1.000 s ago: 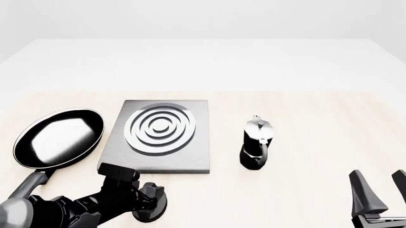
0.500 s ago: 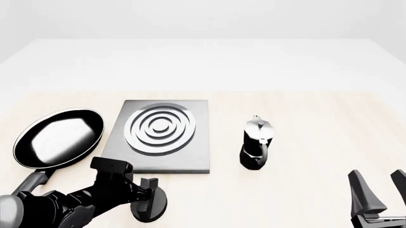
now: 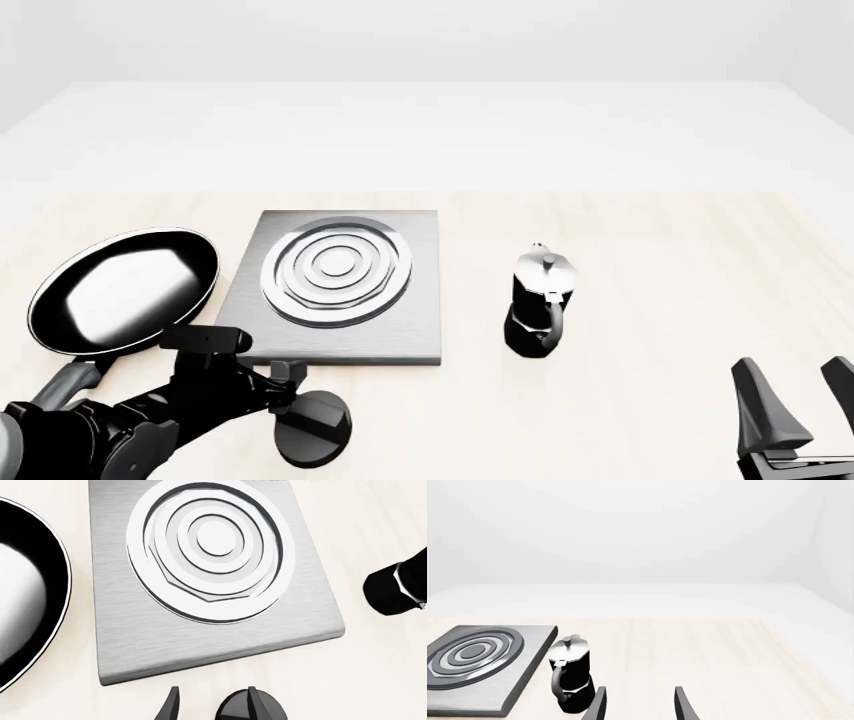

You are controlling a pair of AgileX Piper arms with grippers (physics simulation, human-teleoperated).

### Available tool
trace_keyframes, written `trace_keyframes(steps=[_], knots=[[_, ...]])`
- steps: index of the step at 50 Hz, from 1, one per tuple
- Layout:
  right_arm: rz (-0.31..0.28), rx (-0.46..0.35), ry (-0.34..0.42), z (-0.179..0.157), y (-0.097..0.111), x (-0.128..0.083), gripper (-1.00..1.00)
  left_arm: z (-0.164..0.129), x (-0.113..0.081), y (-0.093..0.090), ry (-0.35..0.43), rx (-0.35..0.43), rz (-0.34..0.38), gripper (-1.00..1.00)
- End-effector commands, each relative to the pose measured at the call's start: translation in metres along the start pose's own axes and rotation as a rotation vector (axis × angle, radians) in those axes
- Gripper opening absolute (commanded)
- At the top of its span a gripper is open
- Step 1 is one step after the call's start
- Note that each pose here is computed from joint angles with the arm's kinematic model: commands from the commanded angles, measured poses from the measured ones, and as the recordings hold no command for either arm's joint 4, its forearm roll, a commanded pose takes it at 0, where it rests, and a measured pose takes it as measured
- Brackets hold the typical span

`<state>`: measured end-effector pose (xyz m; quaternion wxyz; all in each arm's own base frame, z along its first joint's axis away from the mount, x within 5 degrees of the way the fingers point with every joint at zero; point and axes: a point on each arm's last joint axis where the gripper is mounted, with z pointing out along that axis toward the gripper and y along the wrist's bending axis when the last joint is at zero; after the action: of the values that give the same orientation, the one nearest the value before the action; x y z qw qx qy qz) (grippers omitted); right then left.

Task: Turn on the stove.

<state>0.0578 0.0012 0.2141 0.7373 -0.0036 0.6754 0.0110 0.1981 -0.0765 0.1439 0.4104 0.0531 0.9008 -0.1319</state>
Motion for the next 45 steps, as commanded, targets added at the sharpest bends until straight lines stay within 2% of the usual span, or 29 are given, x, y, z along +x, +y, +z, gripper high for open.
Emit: trace_keyframes(steps=[1, 9, 24, 31, 45], knots=[[-0.002, 0.0, -0.002, 0.0, 0.0, 0.0, 1.0, -0.004, -0.001, 0.004, -0.008, -0.014, -0.008, 1.0], [-0.004, 0.0, -0.003, 0.0, 0.0, 0.0, 1.0, -0.011, -0.004, 0.005, -0.019, -0.019, -0.006, 1.0], [-0.007, -0.002, -0.002, -0.001, 0.0, 0.0, 1.0, -0.058, -0.018, 0.008, -0.099, -0.032, -0.014, 1.0], [-0.008, -0.003, -0.001, 0.0, 0.0, 0.0, 1.0, -0.078, -0.016, 0.01, -0.123, -0.043, -0.044, 1.0], [-0.013, -0.005, 0.002, 0.0, 0.0, 0.0, 1.0, -0.107, -0.002, 0.017, -0.165, -0.072, -0.052, 1.0]])
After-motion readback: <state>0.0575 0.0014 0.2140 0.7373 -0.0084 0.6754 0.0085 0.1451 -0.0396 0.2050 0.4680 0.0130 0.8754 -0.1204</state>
